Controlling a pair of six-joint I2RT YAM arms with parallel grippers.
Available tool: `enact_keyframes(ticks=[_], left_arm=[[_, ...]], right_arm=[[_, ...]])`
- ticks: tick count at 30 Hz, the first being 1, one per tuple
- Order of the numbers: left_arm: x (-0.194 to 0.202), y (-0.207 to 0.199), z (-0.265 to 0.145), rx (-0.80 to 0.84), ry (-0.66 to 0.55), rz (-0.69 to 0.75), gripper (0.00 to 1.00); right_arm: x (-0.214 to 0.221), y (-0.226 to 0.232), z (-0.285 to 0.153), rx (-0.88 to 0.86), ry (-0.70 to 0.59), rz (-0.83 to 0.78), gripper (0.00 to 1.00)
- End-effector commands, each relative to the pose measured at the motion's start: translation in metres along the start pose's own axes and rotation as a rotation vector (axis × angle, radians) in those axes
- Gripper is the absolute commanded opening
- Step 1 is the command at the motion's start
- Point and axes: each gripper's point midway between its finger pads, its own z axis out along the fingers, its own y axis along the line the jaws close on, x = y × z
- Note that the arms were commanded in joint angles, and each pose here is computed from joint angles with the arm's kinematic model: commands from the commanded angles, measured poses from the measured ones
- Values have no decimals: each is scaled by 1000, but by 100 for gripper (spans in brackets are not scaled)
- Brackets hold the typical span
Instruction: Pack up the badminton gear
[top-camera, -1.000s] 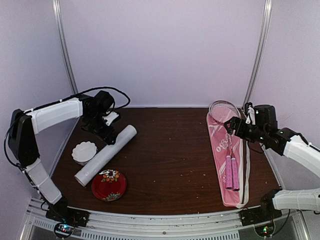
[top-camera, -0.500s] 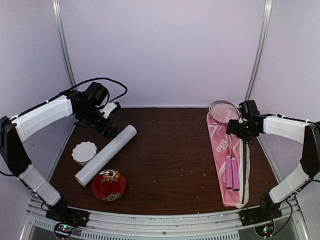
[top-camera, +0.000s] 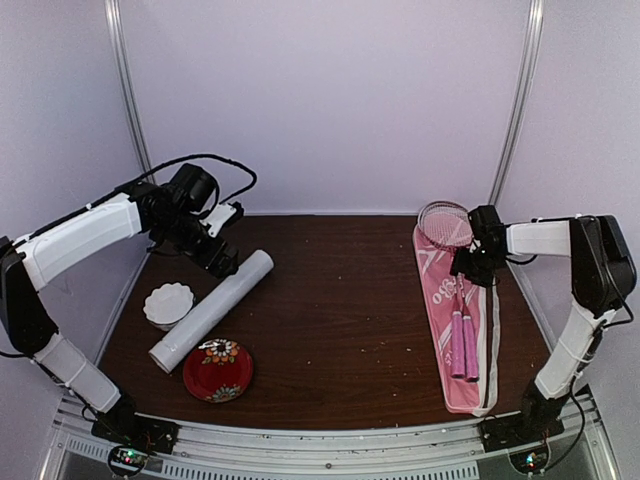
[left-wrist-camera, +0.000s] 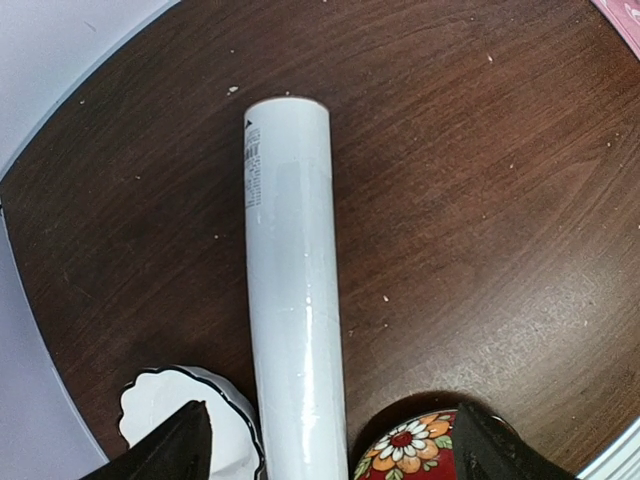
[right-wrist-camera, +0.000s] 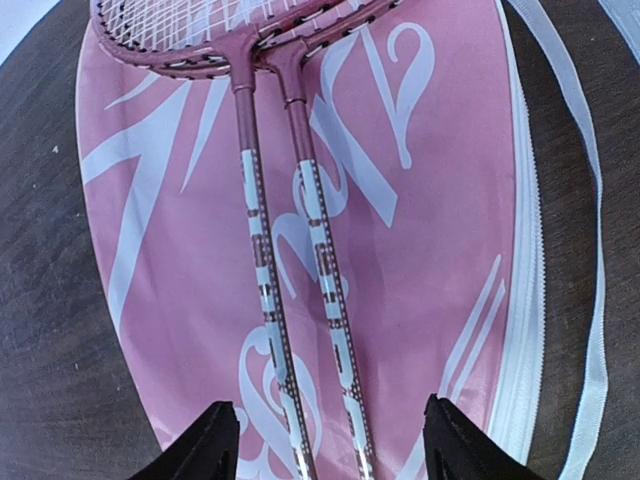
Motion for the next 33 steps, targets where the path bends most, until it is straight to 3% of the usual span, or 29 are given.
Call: enact_keyframes(ticks=[1,6,12,17,20,23,33], left_arm=[[-21,-7,-17,19,-95,1,86],[-27,-7,-27,18,-125,-1,86],[-32,-6,-41,16,-165,-6,86],[-28,-6,-48,17,-179,-8,86],[-26,-6,-51,13,-184,-9,86],[-27,-6,-54,17,-193,-9,86],[-33,-10,-81,42,-284,-20,87]], right_arm=[[0,5,9,-18,60,-6,61],[6,19,9,-88,103,14,51],[10,25,15,-92,172,67,58],[6,4,9,44,156,101,65],[0,-11,-3,120,109,127,73],[18,-7,-1,88,176,160,83],[84,17,16,89,370,232,83]])
